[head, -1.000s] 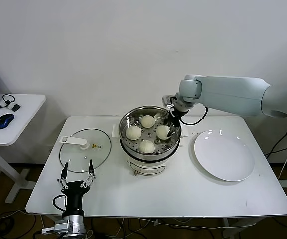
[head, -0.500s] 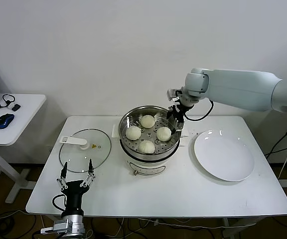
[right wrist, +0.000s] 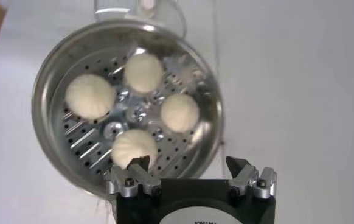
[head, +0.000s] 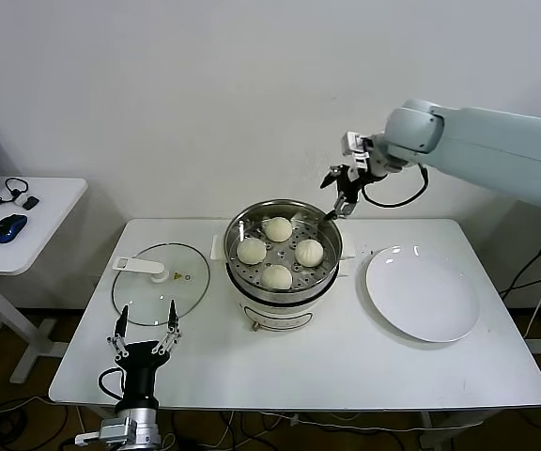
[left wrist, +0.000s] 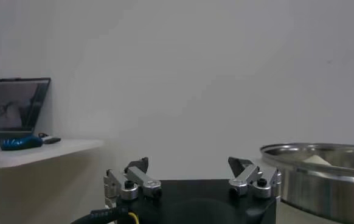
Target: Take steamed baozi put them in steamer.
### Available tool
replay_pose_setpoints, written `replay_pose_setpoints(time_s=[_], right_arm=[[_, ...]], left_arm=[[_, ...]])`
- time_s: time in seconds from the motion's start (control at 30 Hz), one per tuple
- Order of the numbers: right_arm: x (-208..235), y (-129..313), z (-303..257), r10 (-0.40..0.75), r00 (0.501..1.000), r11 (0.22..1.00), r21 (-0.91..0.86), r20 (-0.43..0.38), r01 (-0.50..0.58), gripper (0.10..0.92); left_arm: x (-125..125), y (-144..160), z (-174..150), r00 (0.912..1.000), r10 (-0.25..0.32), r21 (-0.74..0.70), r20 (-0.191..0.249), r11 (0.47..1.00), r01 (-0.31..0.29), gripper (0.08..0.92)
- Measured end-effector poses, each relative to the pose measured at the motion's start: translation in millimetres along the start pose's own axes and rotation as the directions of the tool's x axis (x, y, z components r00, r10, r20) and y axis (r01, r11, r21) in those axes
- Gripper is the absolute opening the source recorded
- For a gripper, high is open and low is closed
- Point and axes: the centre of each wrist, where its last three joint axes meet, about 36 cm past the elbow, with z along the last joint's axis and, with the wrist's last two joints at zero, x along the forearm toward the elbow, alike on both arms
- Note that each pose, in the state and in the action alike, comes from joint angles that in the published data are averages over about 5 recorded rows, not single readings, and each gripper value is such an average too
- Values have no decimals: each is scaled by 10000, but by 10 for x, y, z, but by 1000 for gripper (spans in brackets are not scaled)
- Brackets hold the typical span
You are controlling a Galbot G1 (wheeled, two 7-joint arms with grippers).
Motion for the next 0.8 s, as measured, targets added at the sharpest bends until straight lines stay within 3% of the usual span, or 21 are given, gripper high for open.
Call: replay_pose_setpoints(time_s=[0.23,0.4,0.63,0.8], right_arm=[[224,401,348,1763,9787,9828,-744,1055,-1690,823],[281,854,617,3271,9274,9392,-1709,1814,-2979,823],[183,1476,601,5168,7940,8526,-2762,3202,-4436,823],[-28,1786,396,6029,6504,7976,-3313,4620,-5040,823]], left_arm=[[8,-12,-47,9999,90,-104,55,9999,-89,823],[33,-19,-43,9999,138,-185,29,9997,-138,823],[47,-2,-49,9999,137,-320,45,9994,-135,823],[58,18,-46,9999,107,-399,38,9991,-105,823]])
